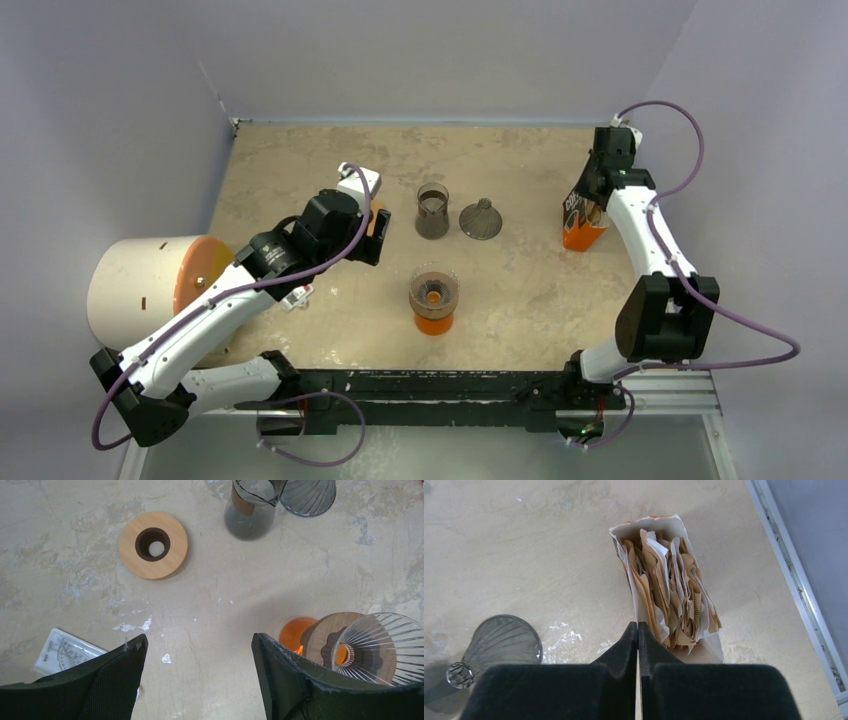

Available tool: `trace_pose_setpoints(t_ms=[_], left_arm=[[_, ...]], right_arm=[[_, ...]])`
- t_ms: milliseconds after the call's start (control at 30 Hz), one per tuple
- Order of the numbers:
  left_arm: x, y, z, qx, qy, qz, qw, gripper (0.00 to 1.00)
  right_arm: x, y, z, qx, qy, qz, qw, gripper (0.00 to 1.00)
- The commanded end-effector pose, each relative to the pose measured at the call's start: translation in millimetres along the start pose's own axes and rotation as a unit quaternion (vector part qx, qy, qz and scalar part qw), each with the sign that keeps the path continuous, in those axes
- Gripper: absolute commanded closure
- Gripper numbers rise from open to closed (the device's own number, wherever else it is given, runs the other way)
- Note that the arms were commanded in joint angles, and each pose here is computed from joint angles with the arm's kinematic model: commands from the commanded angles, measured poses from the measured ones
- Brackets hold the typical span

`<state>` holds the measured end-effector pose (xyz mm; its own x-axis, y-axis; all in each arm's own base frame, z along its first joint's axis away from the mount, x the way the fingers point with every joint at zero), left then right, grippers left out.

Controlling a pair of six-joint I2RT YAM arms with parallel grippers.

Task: Place the coffee filter in the dripper
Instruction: Pick up the coffee filter from the coffee filter holder.

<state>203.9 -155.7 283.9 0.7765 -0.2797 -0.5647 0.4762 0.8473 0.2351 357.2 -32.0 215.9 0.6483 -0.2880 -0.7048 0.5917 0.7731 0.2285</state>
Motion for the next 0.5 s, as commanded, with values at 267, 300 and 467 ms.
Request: trace_pose_setpoints(t_ms=[267,300,467], left_arm=[[0.8,3.1,4.0,-0.004,-0.014,0.008,1.000,0.25],[0.7,2.9,3.8,-0.004,-0.014,0.008,1.000,0.25],[0.3,3.1,3.9,-0.004,-0.015,0.007,1.000,0.25]], right_arm=[[-31.7,8.1,32.8,0.005,-0.047,0.029,0.998,1.00],[-32.4,8.1,33.1,0.005,-0.048,0.030,0.998,1.00],[-37.2,7.5,34.4,0.005,-0.050,0.032,0.998,1.00]])
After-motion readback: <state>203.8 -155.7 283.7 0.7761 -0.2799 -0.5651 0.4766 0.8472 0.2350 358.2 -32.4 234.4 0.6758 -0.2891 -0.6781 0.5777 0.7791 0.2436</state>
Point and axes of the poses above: each gripper's point midway between its finger pads, its own x axis out along the fingers, its own y axis along the line the jaws close on, z = x × y, the point moved 6 cm from there along -x, back along the fingers, and after that the axes turned 15 degrees about x, right-handed, at the moved point
